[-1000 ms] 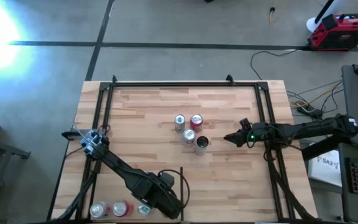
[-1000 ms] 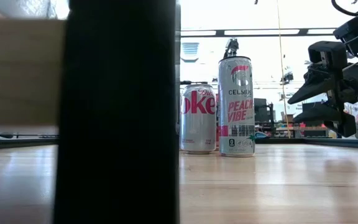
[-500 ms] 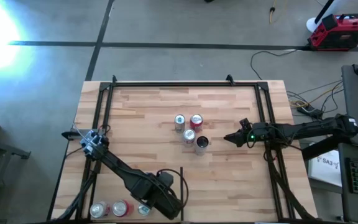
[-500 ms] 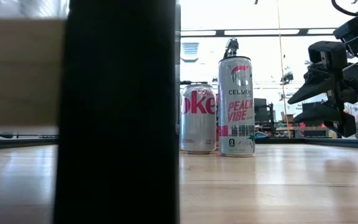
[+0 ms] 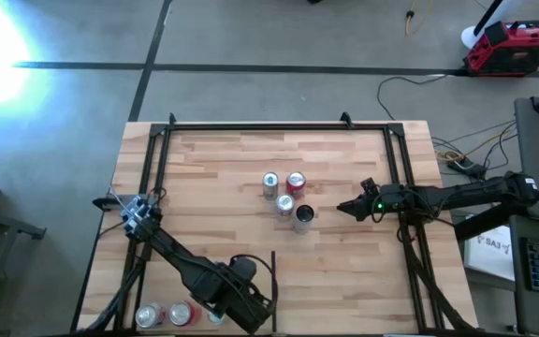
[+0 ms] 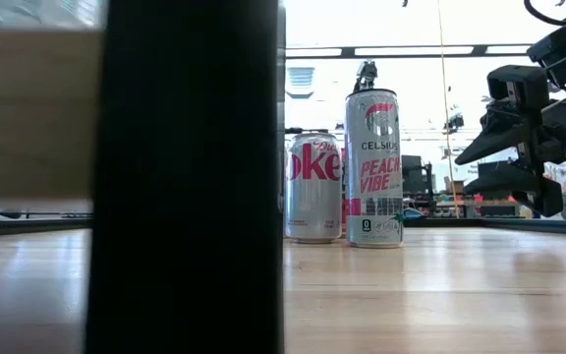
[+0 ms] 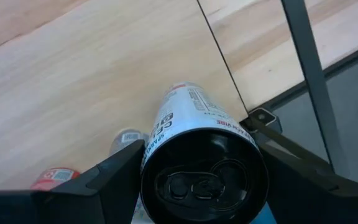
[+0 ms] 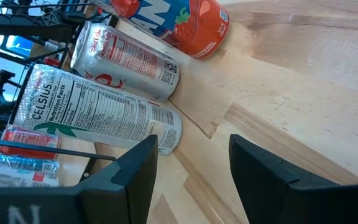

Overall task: Place canned beverage on shelf
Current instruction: Put the left white pink soda can on the shelf

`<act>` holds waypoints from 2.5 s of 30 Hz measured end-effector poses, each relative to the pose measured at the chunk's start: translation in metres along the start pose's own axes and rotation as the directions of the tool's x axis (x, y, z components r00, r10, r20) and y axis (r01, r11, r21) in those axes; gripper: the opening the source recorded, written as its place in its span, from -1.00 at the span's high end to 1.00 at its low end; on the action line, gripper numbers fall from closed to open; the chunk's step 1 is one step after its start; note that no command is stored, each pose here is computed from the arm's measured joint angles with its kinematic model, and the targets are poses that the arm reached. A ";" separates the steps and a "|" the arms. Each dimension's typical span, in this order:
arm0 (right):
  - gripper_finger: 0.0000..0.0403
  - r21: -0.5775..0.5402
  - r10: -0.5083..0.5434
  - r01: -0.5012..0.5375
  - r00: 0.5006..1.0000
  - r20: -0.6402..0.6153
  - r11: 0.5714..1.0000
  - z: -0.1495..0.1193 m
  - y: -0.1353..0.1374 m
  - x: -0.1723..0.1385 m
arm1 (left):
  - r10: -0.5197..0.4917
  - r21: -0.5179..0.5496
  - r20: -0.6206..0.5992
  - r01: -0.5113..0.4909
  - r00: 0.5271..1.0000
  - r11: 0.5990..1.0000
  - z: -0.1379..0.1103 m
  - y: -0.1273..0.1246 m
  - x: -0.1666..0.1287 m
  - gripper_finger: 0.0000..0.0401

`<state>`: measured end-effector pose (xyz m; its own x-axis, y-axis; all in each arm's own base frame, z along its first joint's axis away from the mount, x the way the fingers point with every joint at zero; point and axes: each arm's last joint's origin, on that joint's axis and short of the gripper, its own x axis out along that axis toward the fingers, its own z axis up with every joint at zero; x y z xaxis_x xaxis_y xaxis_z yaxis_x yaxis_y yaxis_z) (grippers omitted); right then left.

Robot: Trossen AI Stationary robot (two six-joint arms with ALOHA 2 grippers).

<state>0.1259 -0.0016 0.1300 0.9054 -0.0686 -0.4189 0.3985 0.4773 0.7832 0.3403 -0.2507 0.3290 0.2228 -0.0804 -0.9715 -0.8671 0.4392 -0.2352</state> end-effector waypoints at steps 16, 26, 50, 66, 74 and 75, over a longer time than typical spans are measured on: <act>0.09 0.000 0.002 -0.002 1.000 0.000 1.000 0.000 0.000 0.000 | 0.007 0.010 -0.010 -0.006 1.000 1.000 -0.004 -0.002 0.005 -0.35; 0.09 0.000 0.001 -0.001 1.000 0.001 1.000 0.000 0.000 0.000 | -0.004 0.007 -0.014 0.004 1.000 1.000 -0.004 -0.003 0.005 -0.38; 0.09 0.000 0.002 -0.002 1.000 0.001 1.000 0.000 0.000 0.000 | -0.048 -0.006 -0.046 0.048 0.998 0.999 -0.006 -0.007 0.005 -0.76; 0.09 0.000 0.001 -0.001 1.000 0.001 1.000 0.000 0.000 0.000 | -0.046 -0.021 -0.071 0.045 0.996 0.999 -0.008 -0.007 0.005 -0.47; 0.09 0.000 0.002 -0.002 1.000 0.001 1.000 0.000 0.000 0.000 | -0.056 -0.021 -0.073 0.055 0.996 0.998 -0.009 -0.008 0.005 -0.28; 0.09 0.000 0.002 -0.002 1.000 0.001 1.000 0.000 0.000 0.000 | -0.055 -0.024 -0.073 0.054 0.996 0.998 -0.009 -0.008 0.005 -0.30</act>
<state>0.1260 -0.0016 0.1302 0.9062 -0.0684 -0.4173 0.3970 0.4775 0.7838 0.3441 -0.2624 0.3260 0.2372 -0.1696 -0.9566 -0.8642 0.4129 -0.2875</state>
